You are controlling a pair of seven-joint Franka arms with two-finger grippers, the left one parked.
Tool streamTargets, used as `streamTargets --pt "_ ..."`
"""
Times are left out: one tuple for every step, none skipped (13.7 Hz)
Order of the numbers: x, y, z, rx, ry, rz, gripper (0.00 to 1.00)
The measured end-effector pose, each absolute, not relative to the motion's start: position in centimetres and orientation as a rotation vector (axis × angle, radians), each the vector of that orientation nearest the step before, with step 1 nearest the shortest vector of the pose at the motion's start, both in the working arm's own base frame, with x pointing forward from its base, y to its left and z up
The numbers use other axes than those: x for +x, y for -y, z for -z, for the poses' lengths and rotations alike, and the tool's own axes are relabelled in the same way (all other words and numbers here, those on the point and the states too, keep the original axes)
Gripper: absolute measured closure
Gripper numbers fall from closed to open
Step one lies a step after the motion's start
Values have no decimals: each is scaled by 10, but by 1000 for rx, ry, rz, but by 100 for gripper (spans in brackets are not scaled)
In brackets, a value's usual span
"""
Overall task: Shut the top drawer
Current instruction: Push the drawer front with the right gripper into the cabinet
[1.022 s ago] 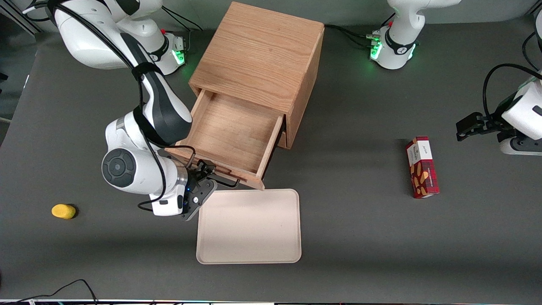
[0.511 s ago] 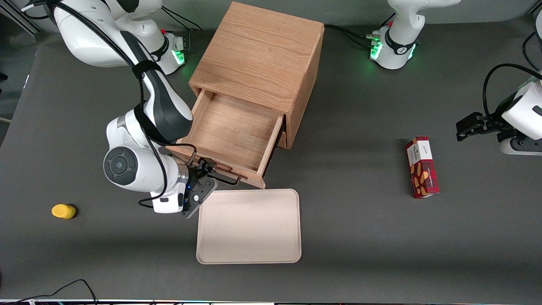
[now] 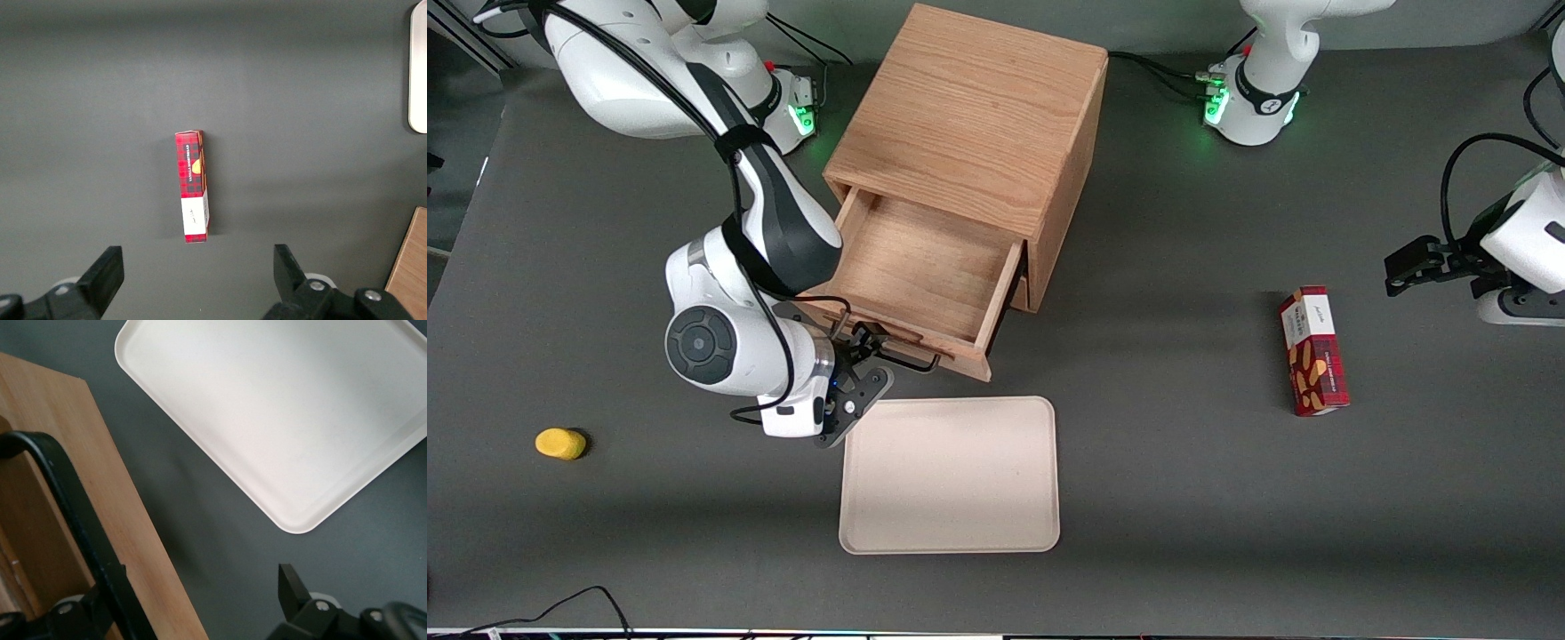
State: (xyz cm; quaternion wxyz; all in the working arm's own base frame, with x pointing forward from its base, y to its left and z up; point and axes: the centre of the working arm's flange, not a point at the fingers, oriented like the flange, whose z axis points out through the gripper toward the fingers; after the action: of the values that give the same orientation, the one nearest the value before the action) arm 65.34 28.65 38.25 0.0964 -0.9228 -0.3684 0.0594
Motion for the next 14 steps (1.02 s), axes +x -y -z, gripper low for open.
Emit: streamTargets --pt "651 -289 -383 -2733 1090 -181 0" --pt "648 -291 -383 -2731 1092 -186 0" --pt "646 -293 -383 -2730 1092 -190 0" --pt "645 -293 -383 -2730 1090 -193 0" --pt "644 -293 -383 -2733 1085 -196 0" --pt "642 -295 -383 -2735 1077 -201 0" --pt "639 -297 -384 -2735 1076 -207 0" --pt "635 -299 -384 -2734 1076 -213 0" --pt "633 -301 -384 -2734 1073 -217 0" --pt "631 -305 -385 -2735 1065 -220 0" --pt "628 -309 -386 -2735 1059 -223 0" --pt "625 -313 -387 -2734 1053 -226 0" --pt "622 -316 -388 -2735 1047 -228 0" --pt "620 -317 -389 -2737 1042 -230 0"
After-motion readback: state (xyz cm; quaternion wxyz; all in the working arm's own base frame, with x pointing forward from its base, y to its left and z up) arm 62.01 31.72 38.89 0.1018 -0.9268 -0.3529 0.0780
